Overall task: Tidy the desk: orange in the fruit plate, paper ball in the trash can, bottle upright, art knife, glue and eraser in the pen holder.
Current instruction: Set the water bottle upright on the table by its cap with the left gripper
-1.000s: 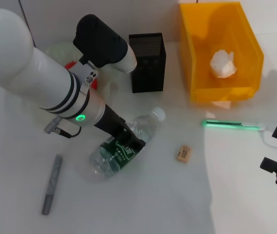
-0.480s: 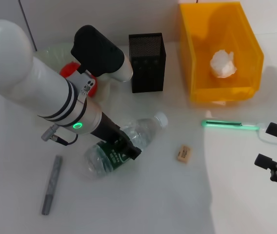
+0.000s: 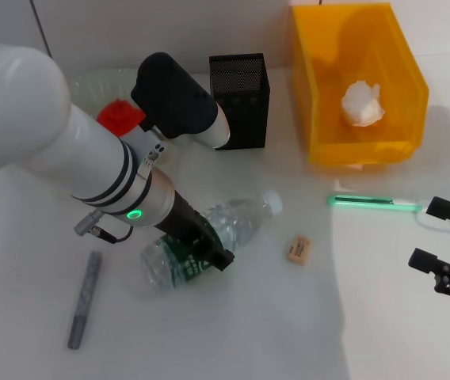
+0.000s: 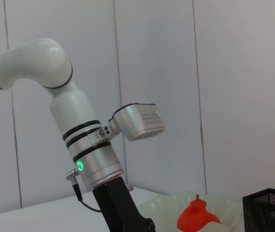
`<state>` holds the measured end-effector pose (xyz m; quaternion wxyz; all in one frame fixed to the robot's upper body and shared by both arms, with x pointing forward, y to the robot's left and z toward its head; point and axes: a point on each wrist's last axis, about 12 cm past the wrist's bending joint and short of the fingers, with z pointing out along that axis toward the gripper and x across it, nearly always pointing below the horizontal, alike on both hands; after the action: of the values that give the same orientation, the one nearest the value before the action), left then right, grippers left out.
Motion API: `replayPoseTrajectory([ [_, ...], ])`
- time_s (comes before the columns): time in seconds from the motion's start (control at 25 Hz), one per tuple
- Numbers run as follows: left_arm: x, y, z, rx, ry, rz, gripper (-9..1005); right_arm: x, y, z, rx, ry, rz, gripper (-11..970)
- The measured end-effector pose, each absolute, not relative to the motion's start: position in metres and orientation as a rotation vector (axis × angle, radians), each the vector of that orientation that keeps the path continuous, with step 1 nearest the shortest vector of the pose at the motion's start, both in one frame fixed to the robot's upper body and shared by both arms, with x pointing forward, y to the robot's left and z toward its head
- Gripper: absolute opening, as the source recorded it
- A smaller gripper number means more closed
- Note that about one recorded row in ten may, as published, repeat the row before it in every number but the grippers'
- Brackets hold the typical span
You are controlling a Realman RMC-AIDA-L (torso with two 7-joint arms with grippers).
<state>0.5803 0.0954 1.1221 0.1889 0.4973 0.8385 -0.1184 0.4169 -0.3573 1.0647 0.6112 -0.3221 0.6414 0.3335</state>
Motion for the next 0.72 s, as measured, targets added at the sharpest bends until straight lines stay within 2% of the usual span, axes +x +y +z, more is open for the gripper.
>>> replayPoseTrajectory([
  [0.52, 0.573, 0.097, 1.132, 1.375, 2.293, -0.37, 797, 0.417, -0.354, 1.062, -0.745, 1.488, 0.778, 759],
  [0.72, 0.563, 0.119, 1.142, 1.274, 2.27, -0.403, 787, 0.42, -0.351, 1.062, -0.74, 1.477, 0.794, 759],
])
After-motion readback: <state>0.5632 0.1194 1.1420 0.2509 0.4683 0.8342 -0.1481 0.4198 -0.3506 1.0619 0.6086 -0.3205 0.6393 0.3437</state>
